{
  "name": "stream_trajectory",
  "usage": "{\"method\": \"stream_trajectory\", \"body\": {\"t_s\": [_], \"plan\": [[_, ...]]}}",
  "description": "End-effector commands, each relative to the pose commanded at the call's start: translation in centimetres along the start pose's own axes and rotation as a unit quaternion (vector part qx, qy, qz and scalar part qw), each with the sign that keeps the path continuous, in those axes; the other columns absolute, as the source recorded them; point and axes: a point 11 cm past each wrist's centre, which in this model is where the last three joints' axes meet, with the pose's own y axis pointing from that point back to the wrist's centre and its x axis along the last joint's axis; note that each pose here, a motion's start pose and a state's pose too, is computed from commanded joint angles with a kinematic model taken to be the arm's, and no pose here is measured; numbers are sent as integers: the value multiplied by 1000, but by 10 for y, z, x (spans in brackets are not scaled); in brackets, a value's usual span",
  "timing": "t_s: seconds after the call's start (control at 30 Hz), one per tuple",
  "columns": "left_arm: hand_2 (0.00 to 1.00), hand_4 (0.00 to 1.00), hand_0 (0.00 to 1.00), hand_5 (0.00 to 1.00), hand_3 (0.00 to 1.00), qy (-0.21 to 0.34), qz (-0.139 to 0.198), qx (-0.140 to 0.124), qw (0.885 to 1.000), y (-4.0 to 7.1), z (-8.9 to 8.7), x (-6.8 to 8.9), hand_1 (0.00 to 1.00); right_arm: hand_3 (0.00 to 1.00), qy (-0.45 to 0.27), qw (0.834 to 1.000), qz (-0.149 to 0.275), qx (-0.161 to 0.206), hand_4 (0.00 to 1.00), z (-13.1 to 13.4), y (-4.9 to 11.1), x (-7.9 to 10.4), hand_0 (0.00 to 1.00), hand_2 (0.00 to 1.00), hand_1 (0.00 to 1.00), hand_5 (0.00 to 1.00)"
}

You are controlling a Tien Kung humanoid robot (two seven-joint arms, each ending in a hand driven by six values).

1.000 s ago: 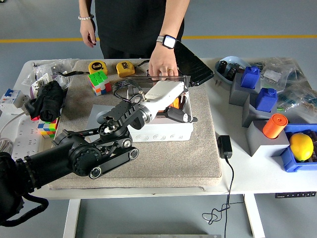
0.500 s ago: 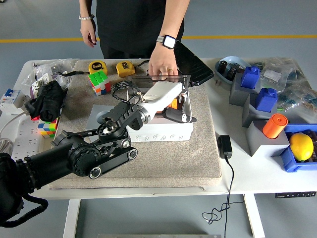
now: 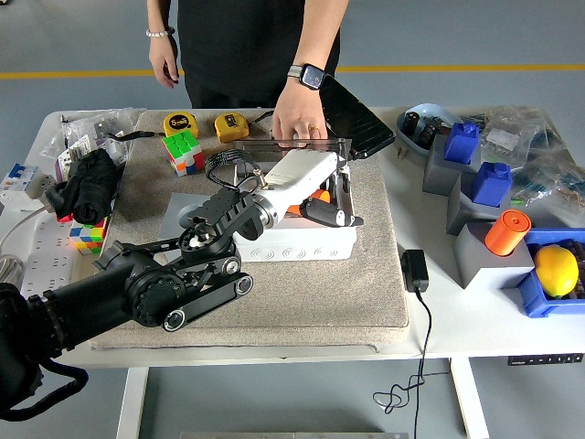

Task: Fetch the battery,place it into the box,close the lid of the box

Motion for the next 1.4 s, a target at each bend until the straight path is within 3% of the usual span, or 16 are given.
{"method": "stream_trajectory", "body": {"t_s": [0.2, 0.43, 0.47, 0.5, 0.67, 0.83, 0.87, 0.9, 1.07, 1.1, 1.27, 1.4], "plan": [[586, 998, 405, 494, 681, -1, 0, -2, 1000, 1, 2, 0, 581, 557, 0, 1000, 0, 0, 928, 0, 0, 0, 594, 572, 602, 447], [566, 998, 368, 499, 680, 19, 12, -27, 999, 5, 19, 11, 543, 557, -2, 1000, 0, 0, 927, 0, 0, 0, 591, 572, 602, 446], [566, 998, 368, 499, 680, 25, 18, -35, 999, 6, 23, 14, 543, 557, -3, 1000, 0, 1, 927, -1, 0, 0, 591, 572, 602, 446], [517, 998, 315, 523, 607, 34, 28, -47, 998, 8, 29, 18, 466, 557, -3, 1000, 0, 1, 927, -1, 0, 0, 593, 572, 602, 446], [517, 998, 315, 523, 607, 74, 72, -88, 991, 16, 45, 38, 466, 557, -3, 1000, -1, 0, 927, 0, 0, -1, 593, 572, 602, 446], [503, 998, 337, 530, 567, 92, 106, -99, 985, 19, 46, 56, 460, 556, -3, 1000, -2, 0, 927, 0, 0, -1, 593, 572, 602, 446], [503, 998, 337, 530, 567, 93, 114, -93, 985, 18, 42, 62, 460, 556, -2, 1000, -2, 0, 927, 0, 0, -2, 593, 572, 602, 446], [669, 998, 664, 557, 669, 93, 117, -88, 985, 17, 39, 65, 699, 557, -2, 1000, -2, 1, 927, 0, 0, -2, 593, 572, 602, 446], [669, 998, 664, 557, 669, 79, 114, -41, 989, 12, 15, 72, 699, 557, -2, 1000, -3, 2, 927, -1, 0, -3, 593, 572, 602, 446], [733, 998, 737, 608, 737, 75, 110, -25, 991, 11, 7, 72, 769, 556, -3, 1000, -3, 2, 927, -2, 0, -3, 593, 571, 602, 446], [733, 998, 737, 608, 737, 57, 88, 22, 994, 11, -15, 68, 769, 556, -3, 1000, -3, 2, 927, -1, 0, -3, 593, 571, 602, 446], [698, 998, 701, 637, 724, 50, 67, 46, 995, 15, -25, 61, 728, 556, -3, 1000, -4, 1, 927, -1, 0, -3, 593, 569, 602, 446]]}}
